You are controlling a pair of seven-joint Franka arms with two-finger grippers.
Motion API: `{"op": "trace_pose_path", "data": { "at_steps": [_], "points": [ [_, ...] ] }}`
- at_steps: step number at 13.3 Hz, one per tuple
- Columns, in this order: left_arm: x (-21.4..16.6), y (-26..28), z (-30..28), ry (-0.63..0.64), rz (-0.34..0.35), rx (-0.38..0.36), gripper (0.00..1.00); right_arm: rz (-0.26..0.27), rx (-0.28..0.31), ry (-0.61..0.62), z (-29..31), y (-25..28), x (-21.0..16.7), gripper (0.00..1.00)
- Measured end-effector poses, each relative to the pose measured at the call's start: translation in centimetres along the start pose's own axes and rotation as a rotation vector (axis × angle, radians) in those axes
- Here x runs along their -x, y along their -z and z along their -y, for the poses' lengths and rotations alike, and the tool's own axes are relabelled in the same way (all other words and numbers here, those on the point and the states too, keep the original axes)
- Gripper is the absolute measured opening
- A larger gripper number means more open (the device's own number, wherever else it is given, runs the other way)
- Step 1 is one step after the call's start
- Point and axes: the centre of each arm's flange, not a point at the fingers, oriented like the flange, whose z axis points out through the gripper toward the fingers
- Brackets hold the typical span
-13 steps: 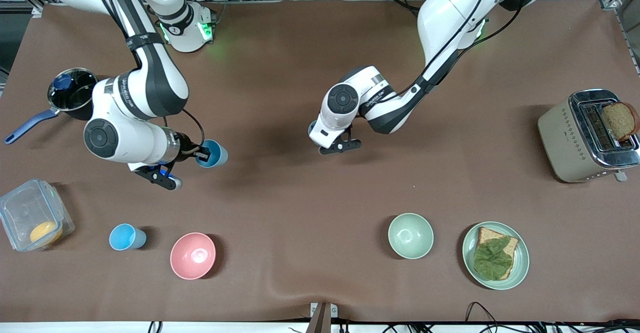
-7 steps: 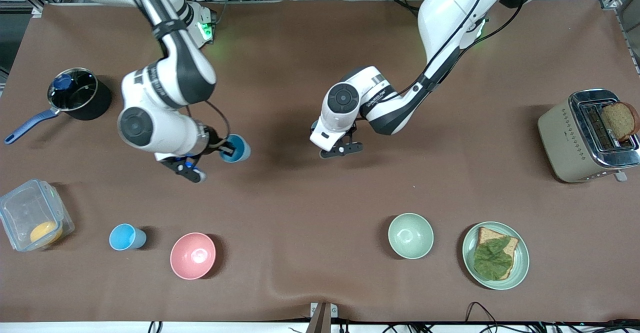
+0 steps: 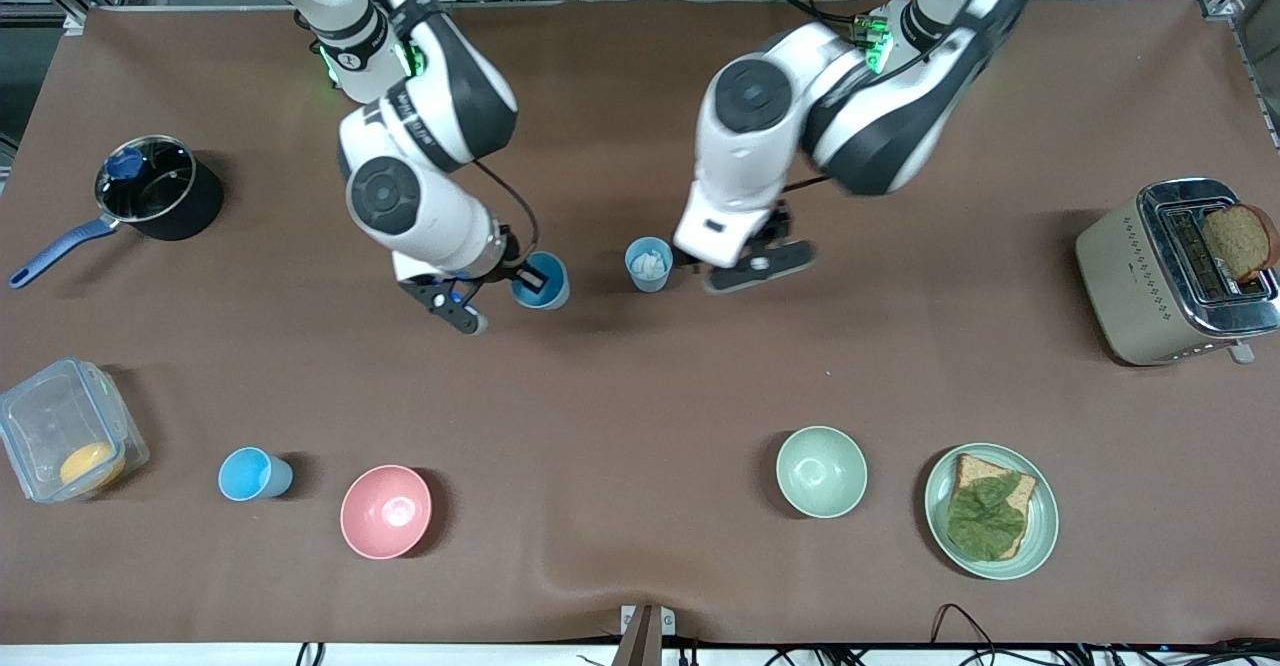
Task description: Stack blue cups with both arms
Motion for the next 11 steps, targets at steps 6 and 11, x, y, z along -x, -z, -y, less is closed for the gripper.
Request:
{"op": "trace_pose_path", "data": {
  "at_steps": [6,11],
  "points": [
    [-13.5,8.6,19.0,-0.16,-0.04,-0.007,1.0,-0.002,-0.039,-0.027,3.9,-5.0,7.0,0.04],
    [-15.7,10.5,24.7,-0.216,-0.039,0.001,1.0,-0.005,-0.036,-0.014,4.8,-7.9,9.1,0.04]
  ]
}}
